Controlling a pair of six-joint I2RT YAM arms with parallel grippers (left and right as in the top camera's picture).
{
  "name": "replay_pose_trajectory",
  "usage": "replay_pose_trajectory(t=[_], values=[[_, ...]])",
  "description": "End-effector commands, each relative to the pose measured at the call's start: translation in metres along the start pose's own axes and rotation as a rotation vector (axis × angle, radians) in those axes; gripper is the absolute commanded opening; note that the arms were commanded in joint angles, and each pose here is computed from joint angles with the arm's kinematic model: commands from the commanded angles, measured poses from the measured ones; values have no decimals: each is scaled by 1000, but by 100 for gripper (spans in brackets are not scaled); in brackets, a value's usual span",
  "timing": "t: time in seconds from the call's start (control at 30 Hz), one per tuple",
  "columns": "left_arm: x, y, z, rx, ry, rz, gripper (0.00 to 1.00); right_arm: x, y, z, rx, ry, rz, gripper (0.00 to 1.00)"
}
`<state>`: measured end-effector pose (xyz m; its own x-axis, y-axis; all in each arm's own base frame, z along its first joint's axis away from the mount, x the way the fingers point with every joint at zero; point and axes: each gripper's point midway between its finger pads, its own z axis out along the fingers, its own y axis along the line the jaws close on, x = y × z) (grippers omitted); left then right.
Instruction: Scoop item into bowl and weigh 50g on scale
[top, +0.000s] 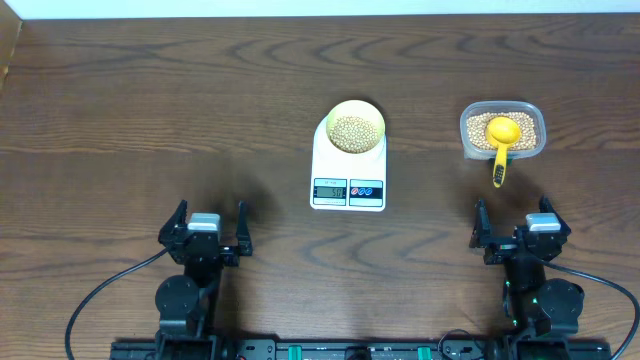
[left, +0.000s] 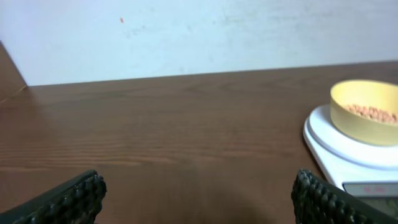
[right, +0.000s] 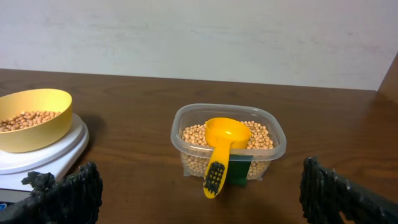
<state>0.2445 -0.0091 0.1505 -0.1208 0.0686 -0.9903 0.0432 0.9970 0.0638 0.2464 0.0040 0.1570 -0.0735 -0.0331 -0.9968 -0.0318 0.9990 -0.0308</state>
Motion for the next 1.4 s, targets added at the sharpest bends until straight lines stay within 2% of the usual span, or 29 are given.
replay_pose_trajectory(t=[0.0, 0.17, 1.37], values=[[15, 9, 1, -56, 34, -43, 98, 0, 0, 0, 3, 0, -9, 99], [15, 9, 1, -56, 32, -107, 98, 0, 0, 0, 2, 0, -9, 99], [16, 9, 1, -55, 37, -106, 98, 0, 0, 0, 3, 0, -9, 99]])
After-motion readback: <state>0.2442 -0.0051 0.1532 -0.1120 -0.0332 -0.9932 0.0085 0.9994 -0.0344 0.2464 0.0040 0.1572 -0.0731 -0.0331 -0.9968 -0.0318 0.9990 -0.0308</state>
